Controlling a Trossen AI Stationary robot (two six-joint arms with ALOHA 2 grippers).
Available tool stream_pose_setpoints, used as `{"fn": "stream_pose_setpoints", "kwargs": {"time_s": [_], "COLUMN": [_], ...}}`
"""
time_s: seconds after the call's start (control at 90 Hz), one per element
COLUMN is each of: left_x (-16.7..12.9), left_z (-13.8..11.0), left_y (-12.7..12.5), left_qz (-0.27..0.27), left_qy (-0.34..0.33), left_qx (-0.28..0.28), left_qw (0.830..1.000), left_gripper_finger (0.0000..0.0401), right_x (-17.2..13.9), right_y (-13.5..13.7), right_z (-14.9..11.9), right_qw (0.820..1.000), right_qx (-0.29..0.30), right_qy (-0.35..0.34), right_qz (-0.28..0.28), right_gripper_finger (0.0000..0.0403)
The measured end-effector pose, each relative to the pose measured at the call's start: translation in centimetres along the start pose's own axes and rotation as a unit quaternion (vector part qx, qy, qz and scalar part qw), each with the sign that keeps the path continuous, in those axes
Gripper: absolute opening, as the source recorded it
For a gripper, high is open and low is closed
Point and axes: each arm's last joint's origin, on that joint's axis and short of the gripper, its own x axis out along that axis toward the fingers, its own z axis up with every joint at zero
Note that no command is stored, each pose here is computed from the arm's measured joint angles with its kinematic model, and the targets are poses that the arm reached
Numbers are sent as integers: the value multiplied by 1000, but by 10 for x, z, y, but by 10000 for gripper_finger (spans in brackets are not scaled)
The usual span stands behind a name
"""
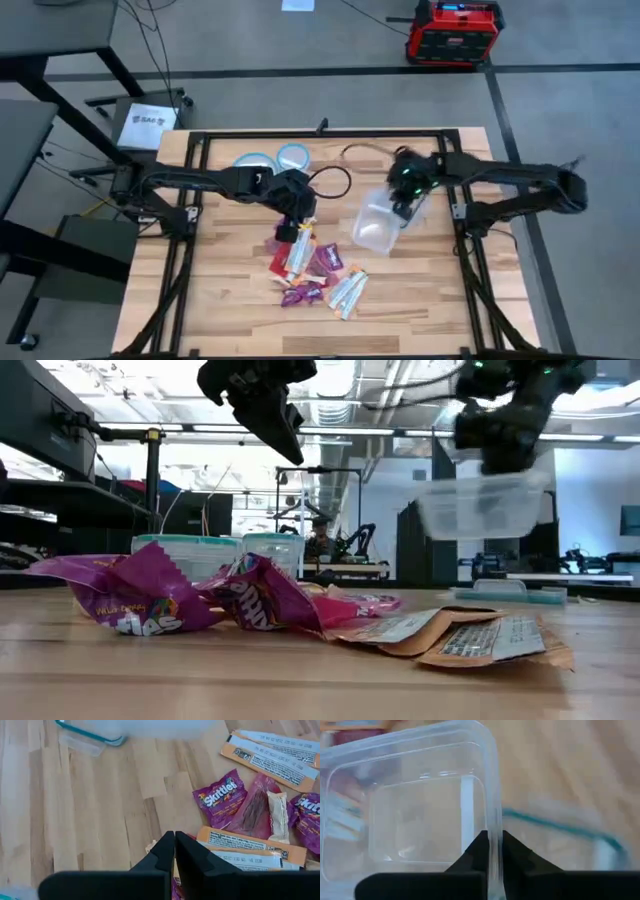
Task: Sort candy
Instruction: Put the rectangular transparent bin on top of its lid, then adjust the rectangular transparent bin close to the right corner
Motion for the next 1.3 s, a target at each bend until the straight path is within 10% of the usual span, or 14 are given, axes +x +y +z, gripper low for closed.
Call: {"fn": "stream_pose_setpoints", "kwargs": {"time_s": [0.344, 0.8, 1.056, 1.3], "left_x": [0, 0, 0, 0], "left_z": [1, 1, 1, 1], "left_y": [0, -1, -1, -1], "left_qz": [1, 0, 0, 0], "left_qy": [-5, -5, -6, -6], "left_qx": [2, 7, 6, -1], "left_qw": [1000, 1000, 1000, 1000], "left_gripper_finger": [0, 0, 0, 0], "right_x": [-1, -3, -41, 9], "right_y": [-56, -66, -10, 91], "right_z": [-27, -14, 9, -6], "right_qw": [991, 987, 996, 992], "right_qx": [113, 123, 53, -51], "right_qy": [6, 50, -65, -61], "right_qz": [-71, -86, 11, 97], "right_gripper_finger": [11, 184, 201, 178]}}
